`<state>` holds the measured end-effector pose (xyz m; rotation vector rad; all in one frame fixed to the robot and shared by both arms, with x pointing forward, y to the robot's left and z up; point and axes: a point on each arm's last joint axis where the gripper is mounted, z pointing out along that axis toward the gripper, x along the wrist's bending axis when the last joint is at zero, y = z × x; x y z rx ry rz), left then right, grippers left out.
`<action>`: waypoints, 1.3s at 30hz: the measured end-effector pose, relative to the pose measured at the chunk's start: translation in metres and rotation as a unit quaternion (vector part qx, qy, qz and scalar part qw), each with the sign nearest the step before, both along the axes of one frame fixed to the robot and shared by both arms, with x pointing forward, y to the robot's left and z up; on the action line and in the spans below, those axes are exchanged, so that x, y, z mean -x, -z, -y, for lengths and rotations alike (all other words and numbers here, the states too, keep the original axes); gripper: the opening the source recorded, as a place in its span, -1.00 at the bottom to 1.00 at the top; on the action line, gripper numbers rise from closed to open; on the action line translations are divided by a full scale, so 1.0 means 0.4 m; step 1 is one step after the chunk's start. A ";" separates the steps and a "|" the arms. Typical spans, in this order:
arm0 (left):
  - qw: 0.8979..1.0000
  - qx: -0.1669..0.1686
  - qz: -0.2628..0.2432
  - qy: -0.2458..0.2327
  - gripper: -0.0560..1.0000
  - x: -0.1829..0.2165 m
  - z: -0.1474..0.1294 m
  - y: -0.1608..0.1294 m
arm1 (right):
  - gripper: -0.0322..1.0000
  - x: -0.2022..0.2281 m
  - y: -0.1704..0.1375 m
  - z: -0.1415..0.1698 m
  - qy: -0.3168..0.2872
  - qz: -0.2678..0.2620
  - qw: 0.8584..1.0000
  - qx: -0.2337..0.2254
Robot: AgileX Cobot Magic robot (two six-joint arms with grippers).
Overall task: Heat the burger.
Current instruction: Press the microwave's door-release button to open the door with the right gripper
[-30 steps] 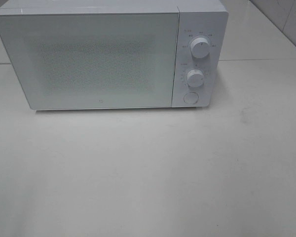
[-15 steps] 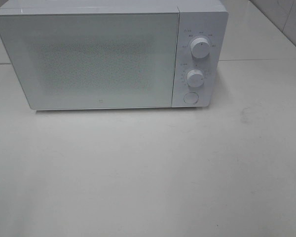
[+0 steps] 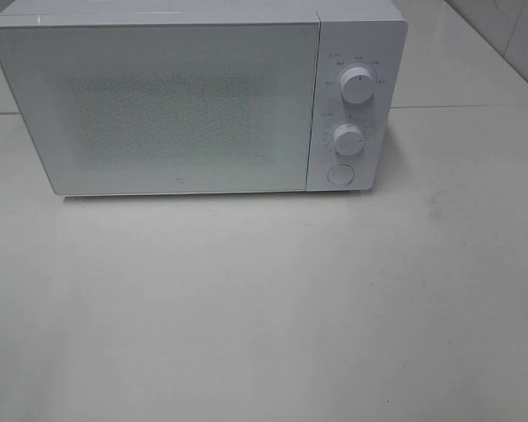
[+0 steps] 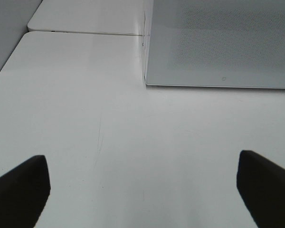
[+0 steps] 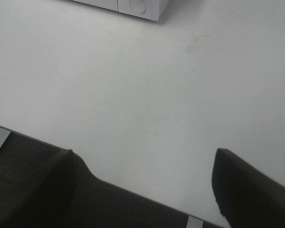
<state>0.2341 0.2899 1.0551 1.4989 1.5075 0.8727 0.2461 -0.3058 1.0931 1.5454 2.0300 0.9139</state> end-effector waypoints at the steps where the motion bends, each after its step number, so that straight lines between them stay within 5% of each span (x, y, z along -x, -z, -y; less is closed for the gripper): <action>1: 1.000 0.000 0.000 0.000 0.98 0.000 0.000 0.000 | 0.52 0.003 0.000 0.002 0.002 0.003 1.000 -0.003; 11: 1.000 0.000 0.000 0.000 0.98 0.000 0.000 0.000 | 0.52 0.068 0.009 0.048 0.059 0.077 0.995 -0.035; 20: 1.000 0.000 0.000 0.000 0.98 0.000 0.000 0.000 | 0.52 0.089 0.070 0.040 0.121 0.081 0.989 -0.021; 27: 1.000 0.000 0.000 0.000 0.98 0.000 0.000 0.000 | 0.52 0.075 0.105 0.024 0.135 0.059 0.989 -0.010; 39: 1.000 0.000 0.000 0.000 0.98 0.000 0.000 0.000 | 0.52 0.044 0.112 0.007 0.128 0.108 0.986 -0.008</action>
